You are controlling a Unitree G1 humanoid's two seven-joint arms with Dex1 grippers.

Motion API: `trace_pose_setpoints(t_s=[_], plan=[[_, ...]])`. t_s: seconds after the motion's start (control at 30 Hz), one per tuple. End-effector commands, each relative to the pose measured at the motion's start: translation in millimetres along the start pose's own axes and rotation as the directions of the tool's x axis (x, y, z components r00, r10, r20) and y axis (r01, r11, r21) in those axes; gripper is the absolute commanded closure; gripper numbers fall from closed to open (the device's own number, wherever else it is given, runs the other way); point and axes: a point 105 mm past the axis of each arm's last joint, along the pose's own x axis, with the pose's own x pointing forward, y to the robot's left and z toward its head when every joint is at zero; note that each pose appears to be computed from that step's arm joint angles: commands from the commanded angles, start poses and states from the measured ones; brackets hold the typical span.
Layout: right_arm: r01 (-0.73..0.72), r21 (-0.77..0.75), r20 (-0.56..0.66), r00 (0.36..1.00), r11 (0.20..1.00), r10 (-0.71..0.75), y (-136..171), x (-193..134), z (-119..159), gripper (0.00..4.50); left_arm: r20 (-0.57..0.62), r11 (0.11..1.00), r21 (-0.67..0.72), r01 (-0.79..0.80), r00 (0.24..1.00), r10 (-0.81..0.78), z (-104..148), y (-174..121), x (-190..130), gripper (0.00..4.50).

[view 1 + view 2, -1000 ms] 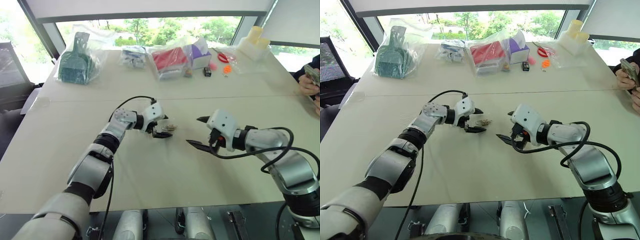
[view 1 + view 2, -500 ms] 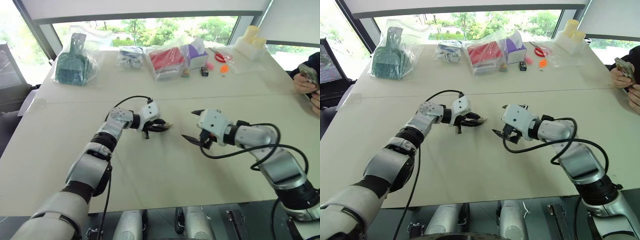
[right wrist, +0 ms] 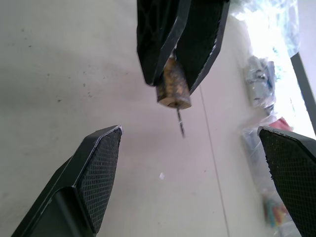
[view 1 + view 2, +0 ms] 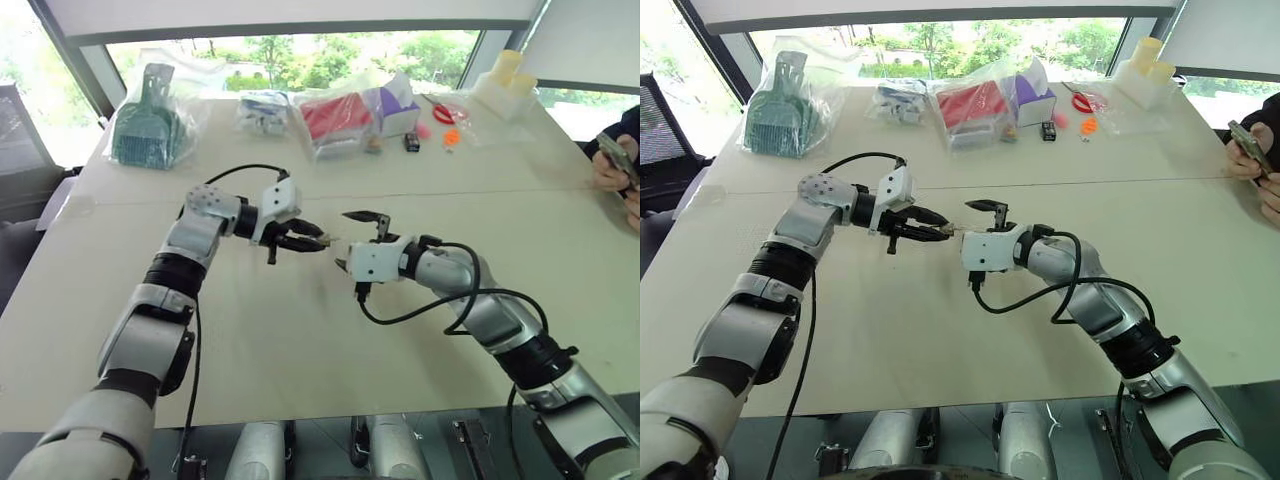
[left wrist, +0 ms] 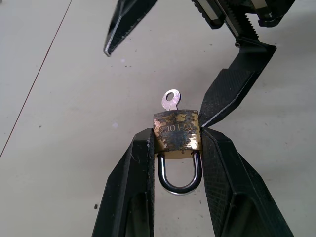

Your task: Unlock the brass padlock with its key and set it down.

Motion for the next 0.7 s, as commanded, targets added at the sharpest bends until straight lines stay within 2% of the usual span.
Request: trace_pose_setpoints(t_s=[0.03,0.27,0.43,0.57,0.7], plan=[[0.054,-0.035,0.042,0.998,0.998,-0.053,-15,-1,10,0.83,0.014,0.999,0.041,-0.006,1.000,0.005,11,1,-3,3.77],[0.045,-0.042,0.061,0.997,0.998,-0.043,-15,1,15,4.47,0.014,0.998,0.062,0.014,1.000,-0.015,13,-3,1,3.77],[-0.001,-0.012,0.073,0.997,1.000,0.001,-12,2,17,4.47,0.011,0.993,0.116,0.014,1.000,-0.016,15,-5,4,3.77],[-0.112,0.140,0.112,0.989,0.984,0.096,-9,2,23,4.47,-0.013,0.962,0.273,-0.022,1.000,0.026,19,-2,6,3.77],[-0.284,0.281,0.115,0.958,0.917,0.261,-5,4,22,4.47,-0.013,0.878,0.473,-0.073,0.996,0.090,25,2,9,3.77]])
